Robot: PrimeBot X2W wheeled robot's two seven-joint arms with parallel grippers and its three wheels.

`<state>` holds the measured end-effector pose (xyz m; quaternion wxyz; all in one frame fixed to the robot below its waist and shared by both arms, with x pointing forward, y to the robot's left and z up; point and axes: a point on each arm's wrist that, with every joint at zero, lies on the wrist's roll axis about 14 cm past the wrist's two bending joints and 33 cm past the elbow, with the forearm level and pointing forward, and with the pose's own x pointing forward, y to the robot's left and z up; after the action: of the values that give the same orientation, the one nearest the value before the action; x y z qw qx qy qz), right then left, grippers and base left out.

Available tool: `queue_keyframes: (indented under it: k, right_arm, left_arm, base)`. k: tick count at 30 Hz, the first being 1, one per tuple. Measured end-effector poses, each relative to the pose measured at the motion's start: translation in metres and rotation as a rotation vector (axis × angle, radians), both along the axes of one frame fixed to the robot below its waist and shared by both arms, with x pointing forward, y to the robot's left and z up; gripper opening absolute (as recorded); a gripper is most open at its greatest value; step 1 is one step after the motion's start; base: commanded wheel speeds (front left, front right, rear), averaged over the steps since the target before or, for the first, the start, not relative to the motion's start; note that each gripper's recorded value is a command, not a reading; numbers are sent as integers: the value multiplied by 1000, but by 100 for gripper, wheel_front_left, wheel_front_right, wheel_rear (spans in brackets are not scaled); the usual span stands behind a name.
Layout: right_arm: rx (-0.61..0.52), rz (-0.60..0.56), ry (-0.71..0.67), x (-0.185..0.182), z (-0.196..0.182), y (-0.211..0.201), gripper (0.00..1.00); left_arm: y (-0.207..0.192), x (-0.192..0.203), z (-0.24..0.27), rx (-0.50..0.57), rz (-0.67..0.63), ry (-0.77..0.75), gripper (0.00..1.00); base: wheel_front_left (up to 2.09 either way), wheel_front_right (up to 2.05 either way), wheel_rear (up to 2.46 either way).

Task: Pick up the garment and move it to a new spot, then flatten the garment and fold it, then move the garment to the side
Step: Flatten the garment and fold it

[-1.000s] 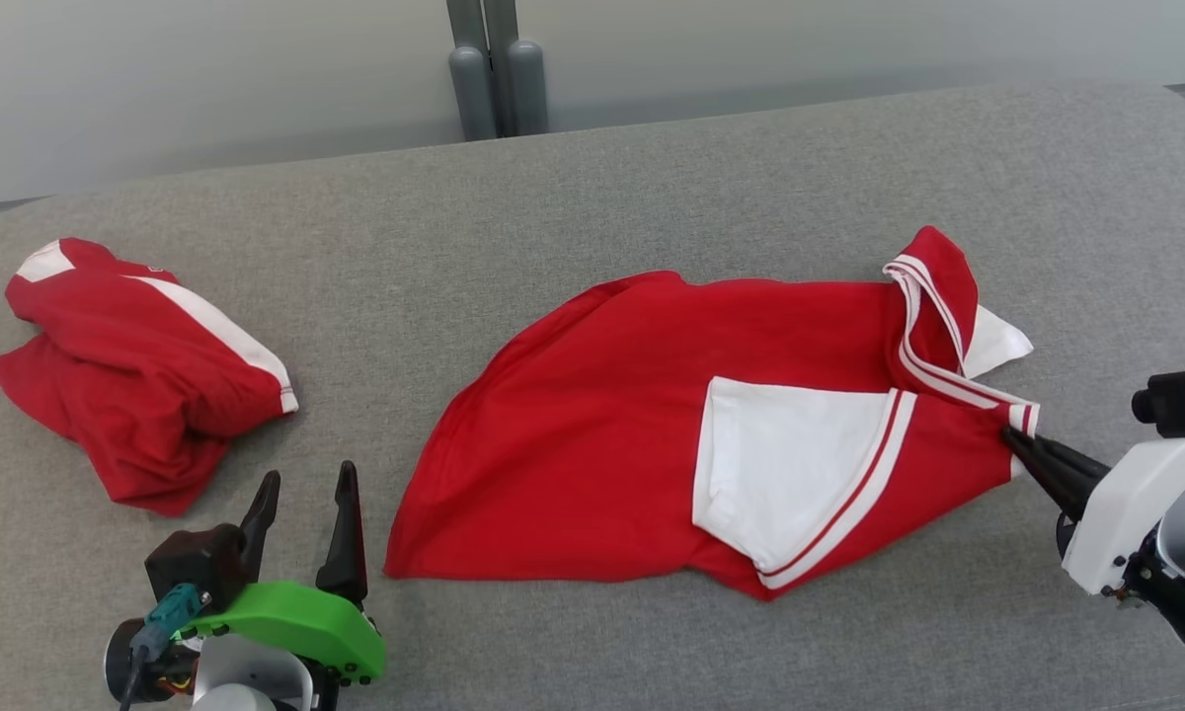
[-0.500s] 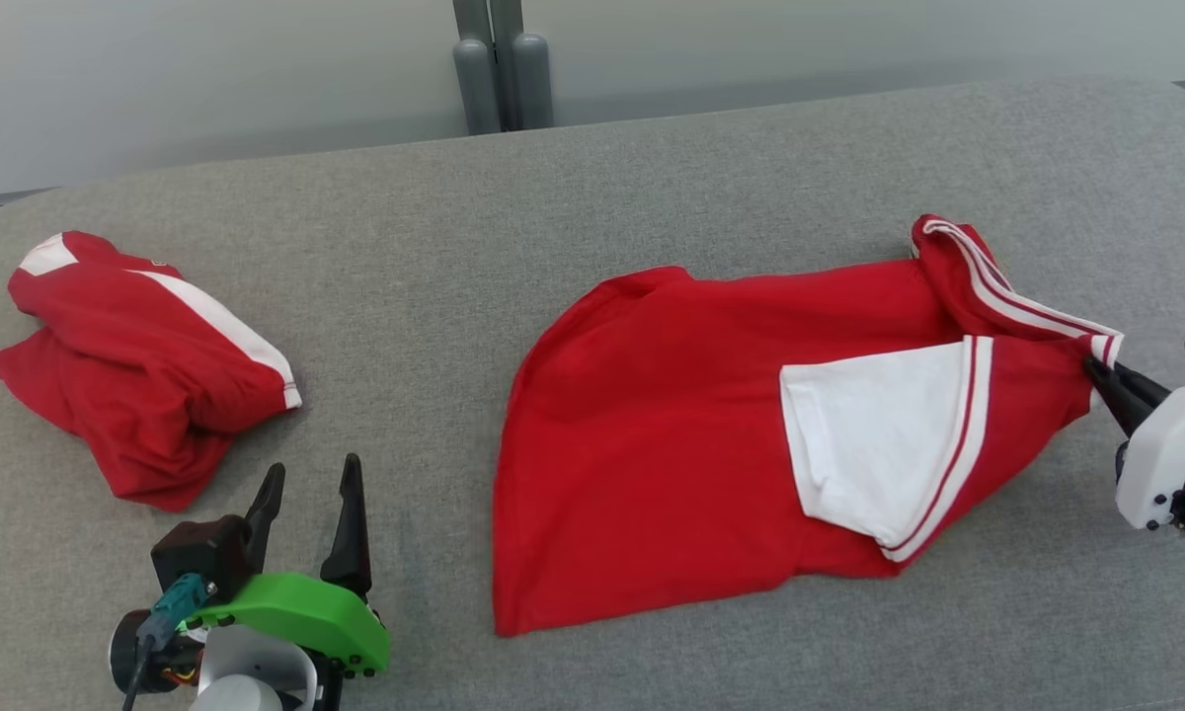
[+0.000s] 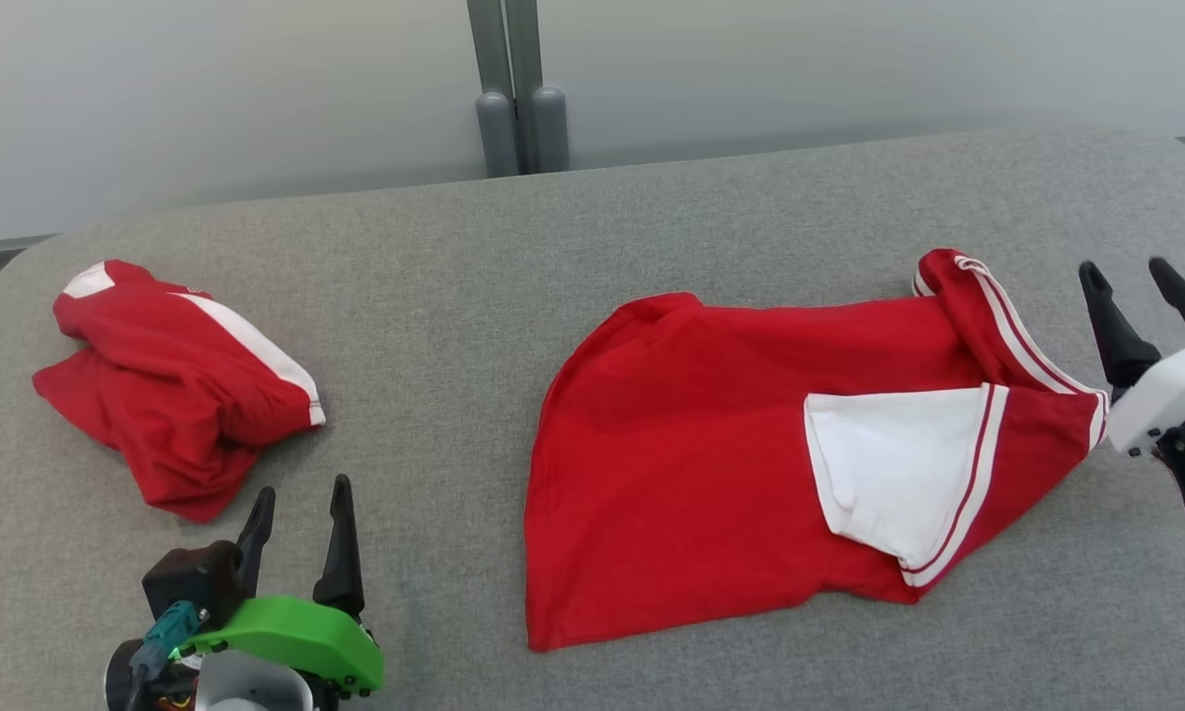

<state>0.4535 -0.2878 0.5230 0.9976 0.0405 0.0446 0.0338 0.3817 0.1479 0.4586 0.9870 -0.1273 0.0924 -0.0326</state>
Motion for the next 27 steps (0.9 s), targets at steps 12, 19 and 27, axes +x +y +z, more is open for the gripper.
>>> queue_keyframes:
  k: [12, 19, 27]
  right_arm:
    - [133, 155, -5, -37, -38, 111, 100]
    - [123, 186, 131, -25, -62, 133, 100]
    - [93, 231, 381, -8, -97, 161, 100]
  left_arm:
    - [-2, -7, 9, -16, 10, -40, 100]
    - [3, -11, 3, -28, 31, -22, 100]
    - [12, -16, -7, -40, 67, 9, 100]
  base:
    - [0, 0, 0]
    - [0, 0, 0]
    - [0, 0, 0]
